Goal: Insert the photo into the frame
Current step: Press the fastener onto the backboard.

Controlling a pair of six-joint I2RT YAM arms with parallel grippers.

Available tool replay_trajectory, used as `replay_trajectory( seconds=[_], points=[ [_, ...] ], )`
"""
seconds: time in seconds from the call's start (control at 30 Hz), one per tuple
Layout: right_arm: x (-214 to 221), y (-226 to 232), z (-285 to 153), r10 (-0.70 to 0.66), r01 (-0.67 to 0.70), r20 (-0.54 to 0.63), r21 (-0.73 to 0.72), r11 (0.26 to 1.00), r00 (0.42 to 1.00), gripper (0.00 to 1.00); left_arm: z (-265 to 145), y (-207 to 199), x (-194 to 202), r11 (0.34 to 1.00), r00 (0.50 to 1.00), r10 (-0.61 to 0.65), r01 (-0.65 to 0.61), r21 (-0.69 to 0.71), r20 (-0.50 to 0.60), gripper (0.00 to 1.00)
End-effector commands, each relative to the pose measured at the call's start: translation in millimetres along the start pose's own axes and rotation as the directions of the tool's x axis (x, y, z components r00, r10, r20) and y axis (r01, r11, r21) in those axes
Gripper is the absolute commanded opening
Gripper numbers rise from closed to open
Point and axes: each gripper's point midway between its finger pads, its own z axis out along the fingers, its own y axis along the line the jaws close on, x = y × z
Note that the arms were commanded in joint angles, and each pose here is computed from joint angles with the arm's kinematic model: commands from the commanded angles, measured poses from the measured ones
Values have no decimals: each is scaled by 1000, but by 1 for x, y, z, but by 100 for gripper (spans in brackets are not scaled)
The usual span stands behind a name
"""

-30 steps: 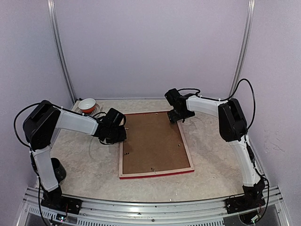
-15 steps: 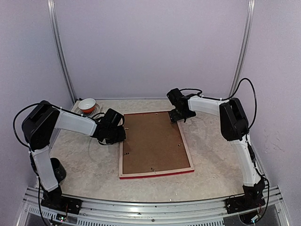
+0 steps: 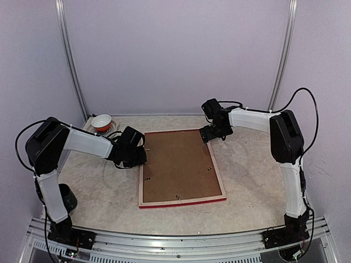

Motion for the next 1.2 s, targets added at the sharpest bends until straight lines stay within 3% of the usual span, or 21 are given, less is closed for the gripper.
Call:
replay_trajectory(
  seconds=[0.0,0.43,1.17],
  points=[
    [-7,3,-41,-29,33,46,-76,997,999,99,6,15,25,1000,995,-21,19,-21,-94,14],
    [78,17,-95,-130,116,-67,-170,978,989,99,4,10,23,1000,996,-18,18,-8,-92,14],
    [119,37,-65,-178,156,-185,-129,979,966,99,2,8,20,1000,996,-24,25,6,-88,15]
  ],
)
